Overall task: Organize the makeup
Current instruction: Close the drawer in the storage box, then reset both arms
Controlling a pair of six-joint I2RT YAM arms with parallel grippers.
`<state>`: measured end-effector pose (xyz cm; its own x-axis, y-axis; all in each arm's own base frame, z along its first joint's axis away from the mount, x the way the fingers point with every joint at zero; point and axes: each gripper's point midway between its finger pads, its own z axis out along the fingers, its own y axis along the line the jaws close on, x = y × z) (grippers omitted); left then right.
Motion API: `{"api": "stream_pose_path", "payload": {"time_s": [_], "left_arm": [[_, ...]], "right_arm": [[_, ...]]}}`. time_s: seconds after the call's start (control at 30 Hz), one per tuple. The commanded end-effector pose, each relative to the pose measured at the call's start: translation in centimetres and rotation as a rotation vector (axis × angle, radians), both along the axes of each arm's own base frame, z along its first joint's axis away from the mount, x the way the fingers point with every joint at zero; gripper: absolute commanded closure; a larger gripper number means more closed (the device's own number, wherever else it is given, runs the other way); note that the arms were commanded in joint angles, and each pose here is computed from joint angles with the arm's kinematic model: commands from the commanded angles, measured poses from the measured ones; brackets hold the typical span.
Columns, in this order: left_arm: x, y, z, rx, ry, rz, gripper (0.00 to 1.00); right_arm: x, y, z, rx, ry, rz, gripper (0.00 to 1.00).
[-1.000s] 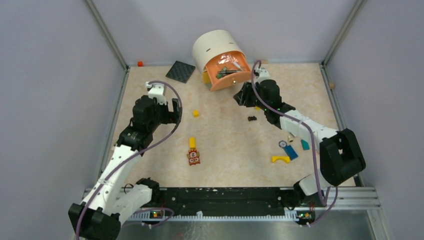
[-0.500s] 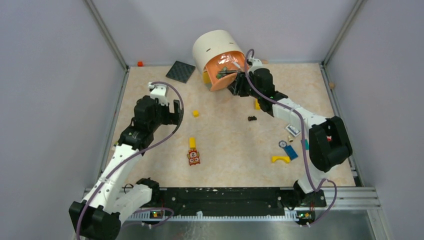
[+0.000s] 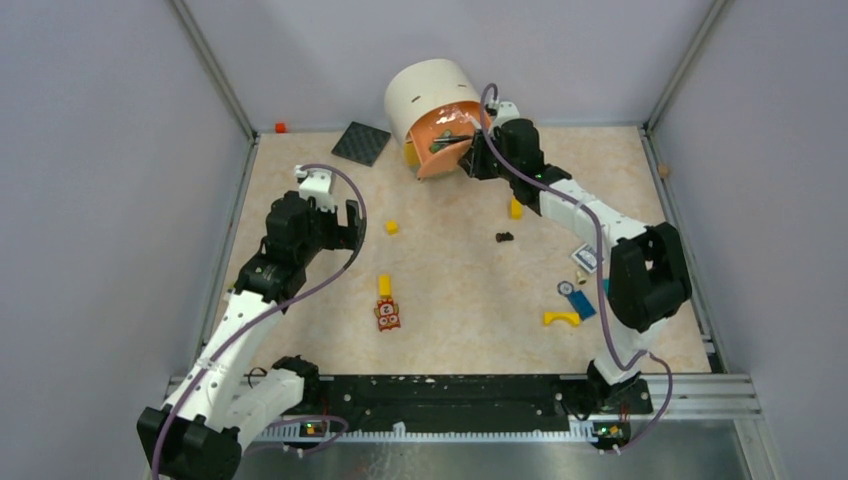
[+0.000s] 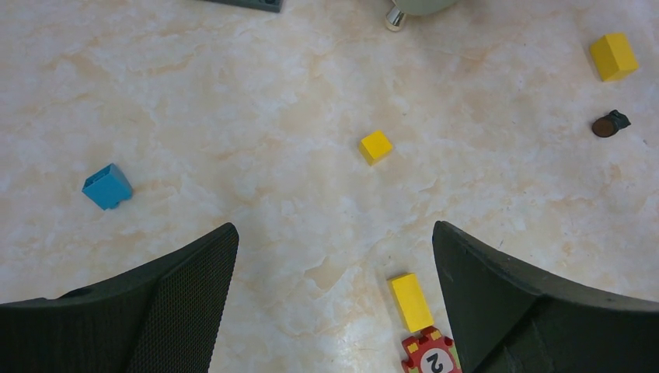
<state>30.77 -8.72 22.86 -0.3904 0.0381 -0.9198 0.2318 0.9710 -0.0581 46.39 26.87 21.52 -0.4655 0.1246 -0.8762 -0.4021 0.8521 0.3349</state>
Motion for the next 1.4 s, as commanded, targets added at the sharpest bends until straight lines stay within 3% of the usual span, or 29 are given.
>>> {"api": "stream_pose_path", "payload": {"time_s": [0.0, 0.6, 1.03, 1.37], "left_arm": [[0.3, -0.2, 1.1, -0.005, -0.052, -0.014, 0.01], [0.2, -0.9, 0.6, -0.014, -0.032, -0.052, 0.01], [0.5, 0.9, -0.1, 0.028, -0.016, 0.046, 0.01], [0.8, 2.4, -0.7, 0.038, 0.016, 0.131, 0.01]], "right_arm": [[2.1, 0.2, 4.0, -0.005, -0.116, 0.011, 0.82], [7.0, 2.1, 6.7, -0.006, -0.204, 0.006, 0.83], [10.7, 4.3, 7.0, 0.053, -0.252, 0.011, 0.68], [8.8, 4.3, 7.0, 0.038, -0.230, 0.079, 0.58]]}}
